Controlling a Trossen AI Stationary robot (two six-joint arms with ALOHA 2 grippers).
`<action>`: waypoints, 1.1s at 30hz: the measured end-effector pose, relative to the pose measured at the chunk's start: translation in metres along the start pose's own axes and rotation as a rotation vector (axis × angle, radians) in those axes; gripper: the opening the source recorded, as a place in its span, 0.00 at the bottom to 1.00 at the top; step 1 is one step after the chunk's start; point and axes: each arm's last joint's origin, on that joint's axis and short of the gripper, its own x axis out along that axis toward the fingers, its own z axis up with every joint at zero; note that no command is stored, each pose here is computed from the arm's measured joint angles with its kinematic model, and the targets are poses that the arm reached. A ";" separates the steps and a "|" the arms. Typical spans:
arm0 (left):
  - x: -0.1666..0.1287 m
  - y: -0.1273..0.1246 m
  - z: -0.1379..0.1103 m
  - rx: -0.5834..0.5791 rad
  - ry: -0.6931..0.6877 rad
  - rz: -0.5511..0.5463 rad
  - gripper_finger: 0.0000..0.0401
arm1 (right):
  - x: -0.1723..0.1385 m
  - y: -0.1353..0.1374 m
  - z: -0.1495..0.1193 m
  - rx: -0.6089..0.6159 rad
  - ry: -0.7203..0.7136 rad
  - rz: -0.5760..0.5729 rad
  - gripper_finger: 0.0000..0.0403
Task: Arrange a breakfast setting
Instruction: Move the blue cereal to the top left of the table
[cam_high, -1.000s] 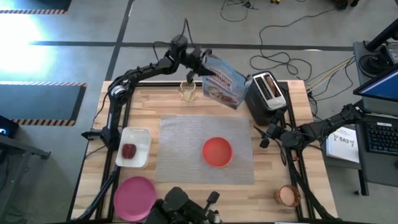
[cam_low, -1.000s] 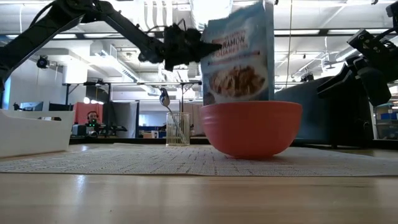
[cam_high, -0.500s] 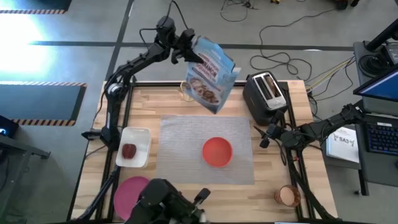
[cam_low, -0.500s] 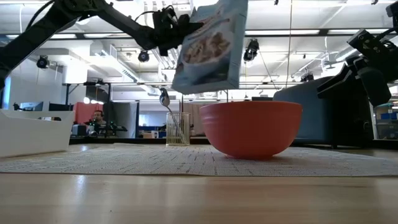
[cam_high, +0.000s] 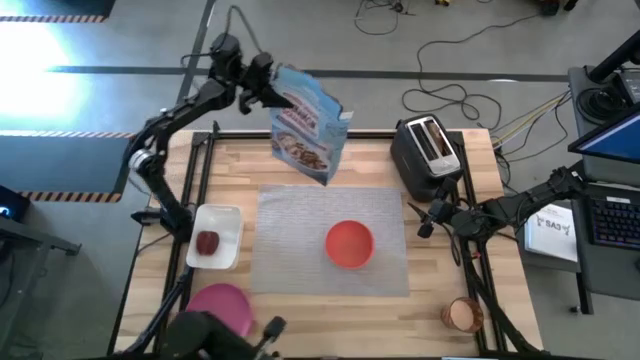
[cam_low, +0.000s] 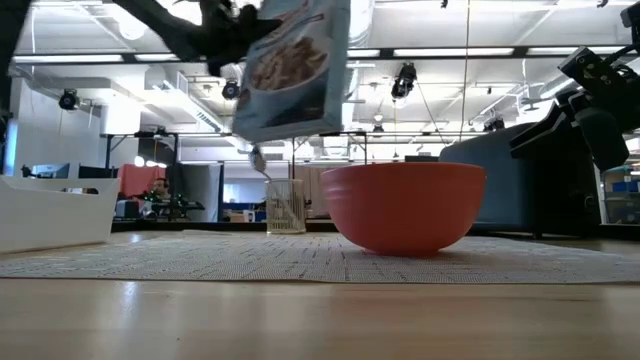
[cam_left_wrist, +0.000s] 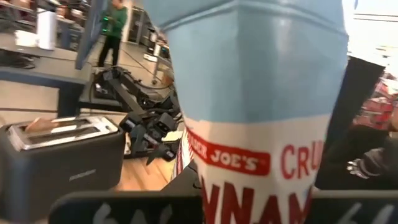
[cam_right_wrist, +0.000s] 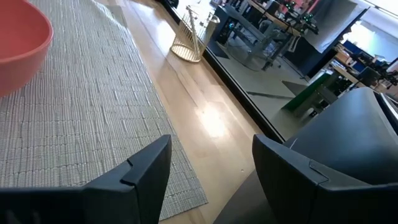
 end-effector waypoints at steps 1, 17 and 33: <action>-0.006 -0.008 -0.005 -0.003 -0.005 0.018 0.00 | 0.000 0.000 0.000 0.000 0.000 0.000 0.53; -0.028 -0.095 -0.020 0.206 -0.049 0.182 0.00 | 0.000 0.000 0.000 0.000 -0.001 0.000 0.53; -0.040 -0.088 -0.041 0.093 -0.076 0.314 0.00 | 0.000 0.000 0.000 0.001 -0.001 0.000 0.53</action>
